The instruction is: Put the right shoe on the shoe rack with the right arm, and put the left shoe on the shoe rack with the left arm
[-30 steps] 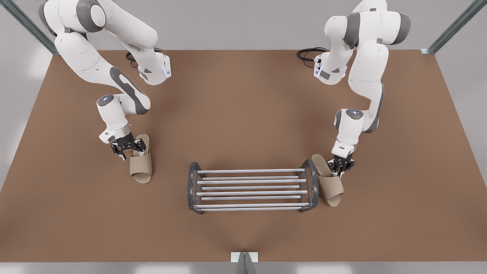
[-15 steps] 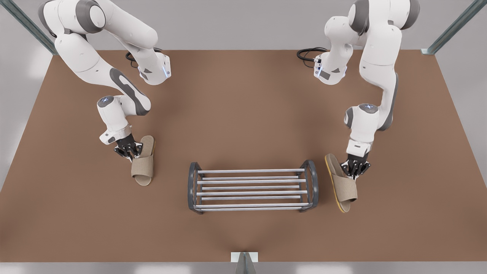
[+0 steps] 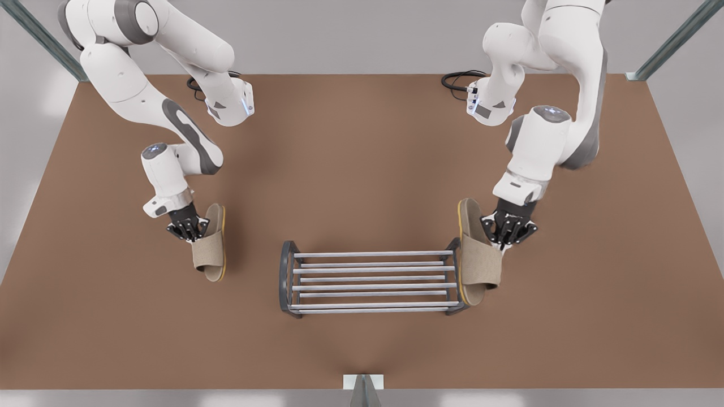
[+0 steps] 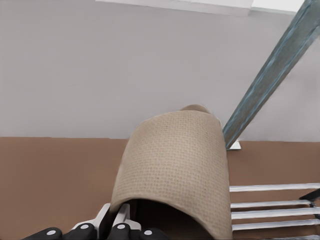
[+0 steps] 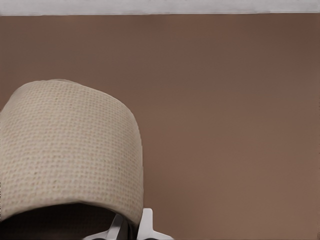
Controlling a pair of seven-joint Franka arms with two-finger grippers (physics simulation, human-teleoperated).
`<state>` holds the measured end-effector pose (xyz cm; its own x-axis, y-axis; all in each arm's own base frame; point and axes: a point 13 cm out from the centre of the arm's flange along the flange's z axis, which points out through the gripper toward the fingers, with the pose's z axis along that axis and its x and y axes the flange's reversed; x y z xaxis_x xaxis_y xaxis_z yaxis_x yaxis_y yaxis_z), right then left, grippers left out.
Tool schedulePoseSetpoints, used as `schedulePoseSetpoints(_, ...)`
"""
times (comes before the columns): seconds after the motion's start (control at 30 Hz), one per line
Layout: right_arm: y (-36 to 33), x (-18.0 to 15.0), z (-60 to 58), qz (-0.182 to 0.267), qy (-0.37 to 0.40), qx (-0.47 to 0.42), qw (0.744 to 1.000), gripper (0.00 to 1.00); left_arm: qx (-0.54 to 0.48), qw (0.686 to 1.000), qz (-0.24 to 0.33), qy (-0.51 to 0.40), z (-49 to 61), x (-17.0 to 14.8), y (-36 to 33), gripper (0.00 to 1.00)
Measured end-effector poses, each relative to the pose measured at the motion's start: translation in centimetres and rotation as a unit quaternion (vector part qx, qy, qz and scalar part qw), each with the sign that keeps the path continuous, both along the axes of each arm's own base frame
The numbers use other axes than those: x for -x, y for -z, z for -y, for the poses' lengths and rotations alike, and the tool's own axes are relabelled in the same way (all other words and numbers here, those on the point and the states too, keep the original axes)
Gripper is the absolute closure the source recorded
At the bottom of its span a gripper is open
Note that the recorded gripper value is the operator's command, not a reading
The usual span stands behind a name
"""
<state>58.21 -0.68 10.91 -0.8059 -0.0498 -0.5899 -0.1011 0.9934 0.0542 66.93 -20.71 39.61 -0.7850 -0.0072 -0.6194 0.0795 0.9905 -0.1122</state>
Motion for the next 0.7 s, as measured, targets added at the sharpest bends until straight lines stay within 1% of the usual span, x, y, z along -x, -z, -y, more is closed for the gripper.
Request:
schedulePoseSetpoints(0.07,-4.2,-4.7,-0.7,0.026,-0.003,0.0,1.0,0.79,-0.032,0.999,-0.014,0.024,3.0,0.6,0.3,0.79)
schedulePoseSetpoints(0.13,-8.3,-9.8,-0.4,0.043,0.003,-0.001,0.999,0.79,-0.071,0.996,-0.031,0.05,6.5,2.2,2.5,0.79)
schedulePoseSetpoints(0.23,-9.7,-15.0,1.6,0.03,0.026,-0.016,0.999,0.79,-0.101,0.992,-0.042,0.065,10.8,3.6,3.5,0.79)
schedulePoseSetpoints(0.3,-12.0,-18.7,4.0,0.027,0.044,-0.022,0.998,0.79,-0.11,0.991,-0.05,0.054,11.5,3.5,4.2,0.79)
schedulePoseSetpoints(0.37,-14.8,-21.3,5.6,0.02,0.056,-0.025,0.998,0.79,-0.128,0.99,-0.051,0.043,11.7,3.0,5.3,0.79)
schedulePoseSetpoints(0.47,-18.9,-23.5,5.1,-0.002,0.055,-0.027,0.998,0.79,-0.161,0.985,-0.045,0.034,12.7,2.0,7.7,0.79)
schedulePoseSetpoints(0.53,-20.6,-23.7,4.2,-0.028,0.051,-0.026,0.998,0.79,-0.169,0.985,-0.04,0.021,13.1,1.2,8.8,0.79)
schedulePoseSetpoints(0.6,-21.6,-23.2,3.7,-0.057,0.049,-0.025,0.997,0.79,-0.179,0.983,-0.035,0.011,12.9,0.8,9.9,0.79)
schedulePoseSetpoints(0.7,-22.9,-21.4,2.2,-0.096,0.043,-0.019,0.994,0.79,-0.184,0.982,-0.03,-0.006,12.6,0.6,11.3,0.79)
